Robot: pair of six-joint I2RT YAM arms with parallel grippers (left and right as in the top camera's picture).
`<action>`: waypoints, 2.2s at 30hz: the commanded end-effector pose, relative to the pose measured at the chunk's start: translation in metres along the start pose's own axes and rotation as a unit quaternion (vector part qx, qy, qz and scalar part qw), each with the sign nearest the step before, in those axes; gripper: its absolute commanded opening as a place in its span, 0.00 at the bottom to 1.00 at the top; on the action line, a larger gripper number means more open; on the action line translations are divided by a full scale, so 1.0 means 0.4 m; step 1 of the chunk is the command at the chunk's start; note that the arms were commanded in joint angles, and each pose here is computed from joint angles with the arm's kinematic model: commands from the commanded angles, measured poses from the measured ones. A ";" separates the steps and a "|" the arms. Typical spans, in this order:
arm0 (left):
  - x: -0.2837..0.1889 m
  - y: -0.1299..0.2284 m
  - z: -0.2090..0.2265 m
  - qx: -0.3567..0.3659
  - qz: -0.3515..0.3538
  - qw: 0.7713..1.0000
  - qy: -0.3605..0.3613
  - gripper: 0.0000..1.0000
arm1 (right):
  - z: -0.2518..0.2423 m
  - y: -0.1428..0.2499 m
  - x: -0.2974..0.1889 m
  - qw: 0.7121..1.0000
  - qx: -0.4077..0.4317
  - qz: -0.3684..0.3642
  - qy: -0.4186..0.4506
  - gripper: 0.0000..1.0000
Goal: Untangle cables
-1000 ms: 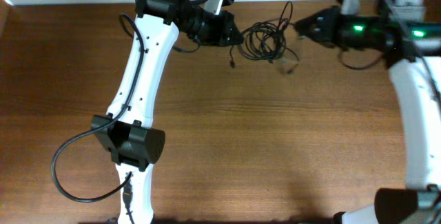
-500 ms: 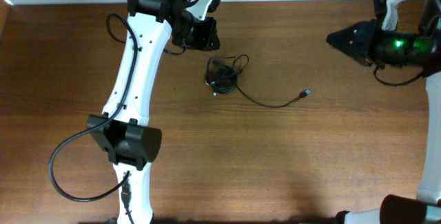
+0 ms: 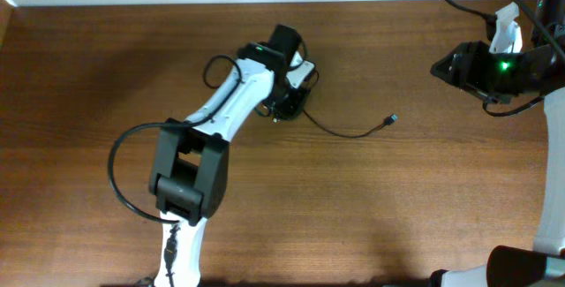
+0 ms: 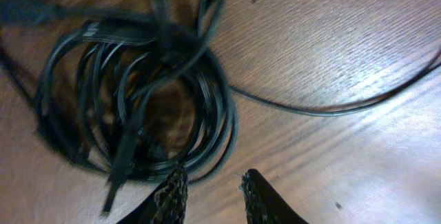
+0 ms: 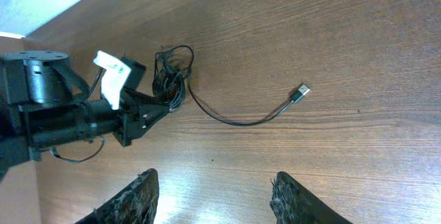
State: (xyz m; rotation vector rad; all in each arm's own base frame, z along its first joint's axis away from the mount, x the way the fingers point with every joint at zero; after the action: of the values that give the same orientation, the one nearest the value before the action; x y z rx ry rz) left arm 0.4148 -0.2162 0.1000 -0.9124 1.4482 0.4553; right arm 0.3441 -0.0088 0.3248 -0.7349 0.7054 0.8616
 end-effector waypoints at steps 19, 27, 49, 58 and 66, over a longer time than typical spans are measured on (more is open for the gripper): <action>0.125 0.078 -0.010 0.066 0.041 0.991 -0.107 0.00 | -0.009 0.001 -0.005 1.000 -0.011 0.001 0.015 0.54; -0.300 -0.103 -0.134 0.010 -0.131 0.976 0.175 0.00 | 0.001 0.007 -0.005 1.000 -0.015 0.009 -0.001 0.54; -0.693 -0.133 -0.254 0.082 -0.267 0.769 0.575 0.00 | 0.338 0.098 0.039 0.936 -0.209 0.058 -0.279 0.54; -0.725 -0.171 -0.240 0.043 -0.241 0.773 0.586 0.00 | 0.318 0.008 0.218 0.977 -0.060 0.055 -0.197 0.14; -0.774 -0.178 -0.095 0.081 -0.337 0.779 0.522 0.00 | 0.098 -0.071 0.149 0.991 -0.014 0.033 -0.130 0.04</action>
State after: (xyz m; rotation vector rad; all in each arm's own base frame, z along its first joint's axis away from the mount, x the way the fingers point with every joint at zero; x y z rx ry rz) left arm 0.4152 -0.2509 0.3817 -1.6367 2.0153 -0.6576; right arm 0.3945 0.0943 0.3428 -0.5393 0.3455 1.1300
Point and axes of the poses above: each gripper's point midway between its finger pads, its own x axis out along the fingers, its own z axis along the line the jaws close on, y = z × x, the point moved 5 cm from there along -x, back along the fingers, and after that the axes turned 8 degrees about x, right-handed, at the moved point
